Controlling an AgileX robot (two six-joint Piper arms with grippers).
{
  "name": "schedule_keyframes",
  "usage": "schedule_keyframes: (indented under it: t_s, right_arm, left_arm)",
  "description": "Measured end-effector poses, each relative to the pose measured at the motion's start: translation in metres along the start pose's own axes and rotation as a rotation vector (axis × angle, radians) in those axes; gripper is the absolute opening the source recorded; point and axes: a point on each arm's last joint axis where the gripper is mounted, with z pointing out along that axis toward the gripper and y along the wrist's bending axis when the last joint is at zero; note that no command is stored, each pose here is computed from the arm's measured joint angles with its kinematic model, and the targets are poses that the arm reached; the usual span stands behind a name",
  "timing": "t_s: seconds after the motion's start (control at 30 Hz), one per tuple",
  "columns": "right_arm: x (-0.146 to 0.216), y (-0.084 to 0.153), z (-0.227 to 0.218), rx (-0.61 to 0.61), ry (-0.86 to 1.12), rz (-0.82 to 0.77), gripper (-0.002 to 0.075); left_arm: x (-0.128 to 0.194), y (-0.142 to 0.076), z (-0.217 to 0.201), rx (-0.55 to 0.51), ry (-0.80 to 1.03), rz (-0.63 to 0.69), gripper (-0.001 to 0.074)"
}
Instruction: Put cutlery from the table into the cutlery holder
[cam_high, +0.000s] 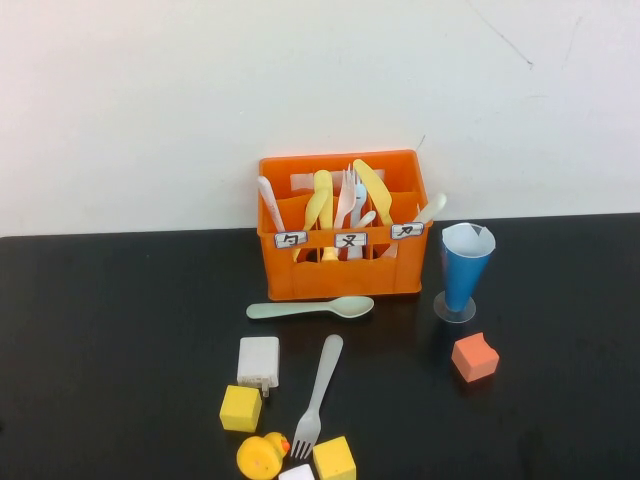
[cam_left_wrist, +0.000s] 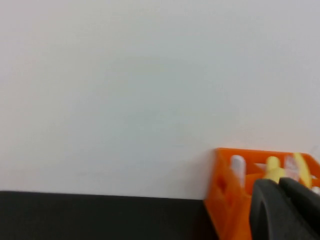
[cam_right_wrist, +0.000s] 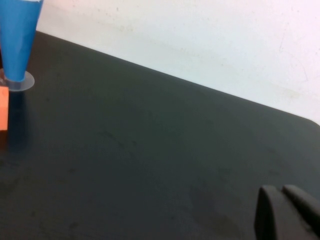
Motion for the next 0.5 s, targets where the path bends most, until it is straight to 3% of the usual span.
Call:
schedule_keyframes:
  t_s: [0.23, 0.5]
  right_arm:
    - [0.0, 0.0, 0.0, 0.0, 0.0, 0.0, -0.0003]
    - [0.0, 0.0, 0.0, 0.0, 0.002, 0.0, -0.0003]
  left_arm:
    - [0.027, 0.025, -0.044, -0.101, -0.104, -0.008, 0.0]
    - [0.043, 0.034, -0.049, -0.149, -0.092, -0.02, 0.0]
